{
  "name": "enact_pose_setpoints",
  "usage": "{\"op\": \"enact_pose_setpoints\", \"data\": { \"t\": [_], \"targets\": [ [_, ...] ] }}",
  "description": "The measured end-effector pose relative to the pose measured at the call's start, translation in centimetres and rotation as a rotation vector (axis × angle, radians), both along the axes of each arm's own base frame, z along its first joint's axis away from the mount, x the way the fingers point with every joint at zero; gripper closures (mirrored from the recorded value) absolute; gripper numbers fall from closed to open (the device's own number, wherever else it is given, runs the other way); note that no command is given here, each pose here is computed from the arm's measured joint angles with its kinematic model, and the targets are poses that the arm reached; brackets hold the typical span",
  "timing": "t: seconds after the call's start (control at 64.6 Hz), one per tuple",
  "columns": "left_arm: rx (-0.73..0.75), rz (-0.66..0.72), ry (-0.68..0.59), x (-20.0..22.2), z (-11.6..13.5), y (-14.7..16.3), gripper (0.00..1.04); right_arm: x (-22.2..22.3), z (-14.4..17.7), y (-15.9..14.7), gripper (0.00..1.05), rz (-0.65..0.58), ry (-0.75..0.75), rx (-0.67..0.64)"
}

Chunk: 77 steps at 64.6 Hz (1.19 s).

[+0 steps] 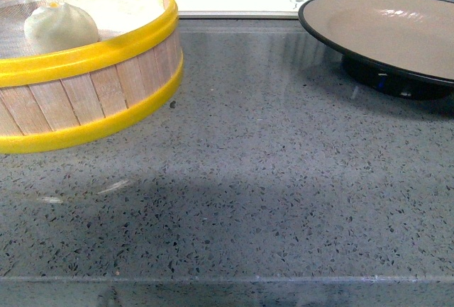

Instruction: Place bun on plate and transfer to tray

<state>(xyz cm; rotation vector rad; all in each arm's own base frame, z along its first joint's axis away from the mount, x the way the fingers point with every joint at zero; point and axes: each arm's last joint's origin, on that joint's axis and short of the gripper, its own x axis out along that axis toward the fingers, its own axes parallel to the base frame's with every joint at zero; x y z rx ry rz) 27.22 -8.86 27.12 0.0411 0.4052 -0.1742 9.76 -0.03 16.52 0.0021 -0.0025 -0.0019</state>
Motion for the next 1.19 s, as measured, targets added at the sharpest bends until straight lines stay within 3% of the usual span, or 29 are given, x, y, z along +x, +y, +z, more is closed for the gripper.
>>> {"op": "enact_pose_setpoints", "data": {
  "t": [0.542, 0.96, 1.192],
  "targets": [
    [0.108, -0.008, 0.092, 1.0, -2.0, 0.1, 0.07, 0.0, 0.0, 0.0, 0.09, 0.000, 0.000, 0.000],
    [0.142, -0.008, 0.090, 1.2, -2.1, -0.2, 0.07, 0.0, 0.0, 0.0, 0.09, 0.000, 0.000, 0.000],
    [0.152, -0.010, 0.086, 1.2, -2.1, -0.4, 0.42, 0.0, 0.0, 0.0, 0.09, 0.000, 0.000, 0.000]
  ]
}}
